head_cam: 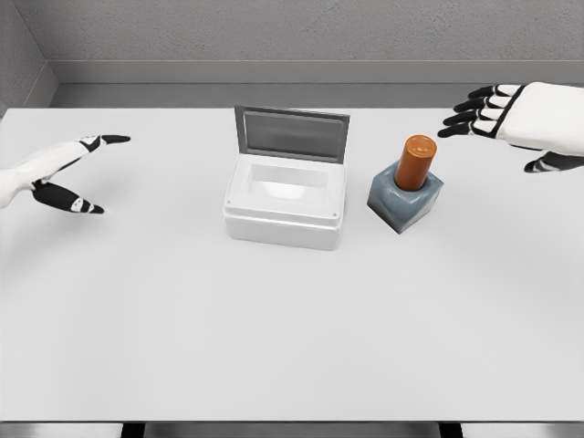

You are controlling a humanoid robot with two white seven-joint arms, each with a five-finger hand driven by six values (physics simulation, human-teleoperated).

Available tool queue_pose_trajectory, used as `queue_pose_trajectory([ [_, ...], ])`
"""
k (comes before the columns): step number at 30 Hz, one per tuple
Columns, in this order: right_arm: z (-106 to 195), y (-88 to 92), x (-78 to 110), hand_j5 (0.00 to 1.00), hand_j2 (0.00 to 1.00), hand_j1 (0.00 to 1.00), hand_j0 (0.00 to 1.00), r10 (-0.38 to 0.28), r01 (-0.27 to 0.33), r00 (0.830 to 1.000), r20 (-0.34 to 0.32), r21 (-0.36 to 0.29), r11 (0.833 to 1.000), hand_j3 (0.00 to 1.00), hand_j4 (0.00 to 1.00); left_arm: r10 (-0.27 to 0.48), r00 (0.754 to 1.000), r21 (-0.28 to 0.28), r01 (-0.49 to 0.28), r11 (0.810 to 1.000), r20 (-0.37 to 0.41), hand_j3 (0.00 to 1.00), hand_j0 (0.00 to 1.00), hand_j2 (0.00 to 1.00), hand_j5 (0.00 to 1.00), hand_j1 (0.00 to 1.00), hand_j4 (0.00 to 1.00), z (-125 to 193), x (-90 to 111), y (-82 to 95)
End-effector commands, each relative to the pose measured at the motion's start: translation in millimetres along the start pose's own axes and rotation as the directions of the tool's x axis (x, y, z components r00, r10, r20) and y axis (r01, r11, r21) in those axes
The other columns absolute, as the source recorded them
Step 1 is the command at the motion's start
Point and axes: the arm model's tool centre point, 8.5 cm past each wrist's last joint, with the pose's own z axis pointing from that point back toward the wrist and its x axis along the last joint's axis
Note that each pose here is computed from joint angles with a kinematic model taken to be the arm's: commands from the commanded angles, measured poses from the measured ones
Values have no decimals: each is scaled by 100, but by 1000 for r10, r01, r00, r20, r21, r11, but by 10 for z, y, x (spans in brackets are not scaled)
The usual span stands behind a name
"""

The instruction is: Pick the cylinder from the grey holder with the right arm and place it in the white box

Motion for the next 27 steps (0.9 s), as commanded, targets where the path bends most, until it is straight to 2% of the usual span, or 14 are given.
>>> queue_pose_trajectory([
  [1, -11, -6, 7, 100, 100, 100, 100, -4, 4, 1000, 3, -6, 1000, 100, 100, -33, 999, -22, 33, 999, -17, 100, 100, 100, 100, 100, 100, 10, -32, -17],
  [3, 9, -31, -19, 100, 100, 100, 100, -2, 2, 1000, -6, -11, 1000, 100, 100, 12, 1000, 17, -12, 1000, -5, 100, 100, 100, 100, 100, 100, 5, -19, 12],
  [6, 60, 30, -139, 100, 100, 100, 100, -36, 36, 999, -38, -12, 999, 100, 100, 155, 987, 67, -157, 985, 39, 100, 100, 100, 100, 100, 100, -30, 20, -40],
  [7, -18, 48, -112, 100, 100, 100, 100, -40, 39, 999, -23, -19, 999, 100, 100, 204, 975, 85, -211, 974, 87, 99, 99, 99, 99, 99, 99, -86, 123, -27],
  [8, -67, 45, -99, 100, 100, 100, 100, -41, 40, 999, -15, -28, 999, 100, 100, 278, 944, 106, -299, 948, 176, 100, 100, 100, 100, 100, 100, -186, 317, 6],
  [9, -161, 68, -93, 100, 100, 100, 100, -39, 39, 999, -10, -36, 999, 100, 100, 306, 922, 101, -337, 936, 235, 100, 100, 100, 100, 100, 100, -248, 477, 20],
  [10, -184, 93, -104, 100, 100, 100, 100, -34, 34, 999, -17, -28, 999, 100, 100, 328, 908, 99, -363, 926, 263, 100, 100, 100, 100, 100, 100, -281, 545, 12],
  [13, -299, 105, -59, 100, 100, 100, 100, -34, 34, 999, 3, -36, 999, 100, 100, 399, 873, 115, -443, 889, 279, 100, 100, 100, 100, 100, 100, -262, 519, 23],
  [15, -409, 103, -61, 100, 100, 100, 100, 8, -8, 1000, -6, -10, 1000, 100, 100, 507, 839, 124, -535, 836, 197, 100, 100, 100, 100, 100, 100, -331, 434, -17],
  [17, -523, 154, -51, 100, 100, 100, 100, 14, -15, 1000, 5, 14, 1000, 100, 100, 559, 813, 128, -579, 805, 161, 100, 100, 100, 100, 100, 100, -372, 403, -45],
  [19, -610, 197, -67, 100, 100, 100, 100, 0, 0, 1000, 14, 26, 1000, 100, 100, 576, 808, 134, -589, 797, 123, 100, 100, 100, 100, 100, 100, -396, 373, -23],
  [21, -671, 256, -53, 100, 100, 100, 100, 9, -10, 1000, 15, 48, 999, 100, 100, 606, 795, 129, -605, 786, 38, 100, 100, 100, 100, 100, 100, -475, 311, -118],
  [25, -762, 338, -42, 100, 100, 100, 100, -7, 5, 1000, 26, 66, 998, 100, 100, 622, 783, 127, -618, 776, 8, 100, 100, 100, 100, 100, 100, -551, 296, -146],
  [27, -752, 250, -102, 100, 100, 100, 100, 2, -2, 1000, 12, 52, 999, 100, 100, 622, 783, 127, -618, 776, 8, 100, 100, 100, 100, 100, 100, -552, 297, -140],
])
